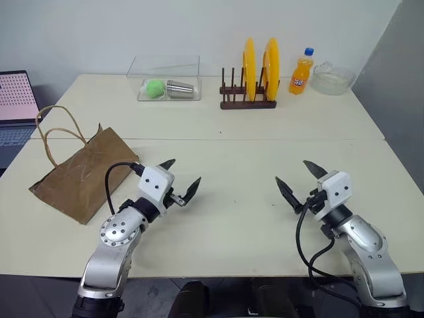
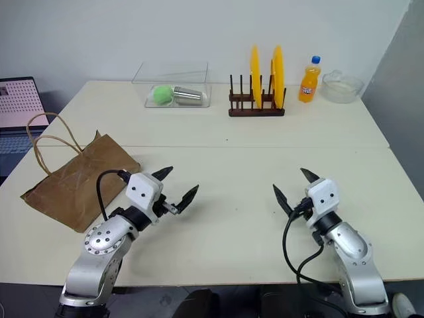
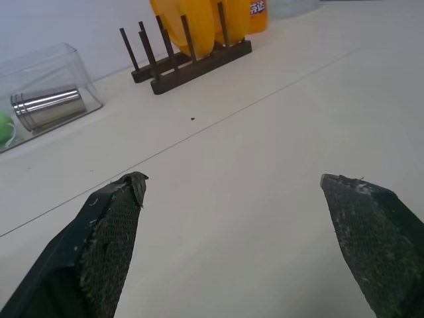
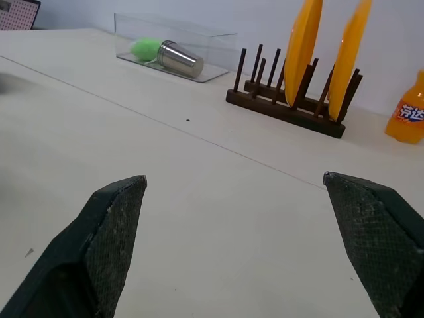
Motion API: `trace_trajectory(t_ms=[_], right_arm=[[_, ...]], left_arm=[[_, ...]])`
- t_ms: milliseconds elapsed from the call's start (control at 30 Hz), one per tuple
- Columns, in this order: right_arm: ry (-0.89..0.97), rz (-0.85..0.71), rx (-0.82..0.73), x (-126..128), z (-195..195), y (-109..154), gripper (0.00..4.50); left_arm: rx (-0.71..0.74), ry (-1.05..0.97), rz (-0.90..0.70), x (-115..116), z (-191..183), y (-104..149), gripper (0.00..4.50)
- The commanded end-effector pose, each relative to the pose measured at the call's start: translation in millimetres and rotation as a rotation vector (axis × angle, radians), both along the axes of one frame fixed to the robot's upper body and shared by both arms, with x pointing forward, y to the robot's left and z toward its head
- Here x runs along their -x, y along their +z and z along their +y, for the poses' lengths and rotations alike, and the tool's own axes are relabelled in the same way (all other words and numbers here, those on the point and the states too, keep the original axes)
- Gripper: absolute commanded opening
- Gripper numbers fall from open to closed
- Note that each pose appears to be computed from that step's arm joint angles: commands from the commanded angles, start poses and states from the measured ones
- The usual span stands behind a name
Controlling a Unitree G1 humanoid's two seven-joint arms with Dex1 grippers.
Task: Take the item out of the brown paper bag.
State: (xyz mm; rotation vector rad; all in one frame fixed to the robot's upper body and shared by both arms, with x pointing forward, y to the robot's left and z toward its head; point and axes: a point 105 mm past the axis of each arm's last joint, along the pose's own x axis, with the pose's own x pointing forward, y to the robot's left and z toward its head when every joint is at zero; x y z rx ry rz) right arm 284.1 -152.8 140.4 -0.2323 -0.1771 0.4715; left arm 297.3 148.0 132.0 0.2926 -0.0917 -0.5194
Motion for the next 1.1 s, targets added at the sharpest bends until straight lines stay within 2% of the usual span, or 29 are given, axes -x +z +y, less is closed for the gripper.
trace_trajectory(t_ms=[33, 833, 967, 1100], right_arm=[[-0.002, -0.062, -0.006, 0.6, -0.2, 16.1, 4.50], [0.052, -0.032, 0.020, 1.2, 7.5, 5.8, 4.50], [0.089, -0.038, 0.033, 0.4, 15.0, 6.7, 4.50], [0.222, -0.039, 0.044, 3.4, 30.3, 15.1, 4.50]], left_arm=[[0.015, -0.039, -0.039, 4.5, -8.7, 7.8, 4.47], [-0.025, 0.011, -0.055, 2.6, -5.5, 6.9, 4.47], [-0.028, 0.043, -0.072, -0.6, 2.0, 10.5, 4.47], [0.016, 0.098, -0.076, 1.8, 10.4, 14.1, 4.47]])
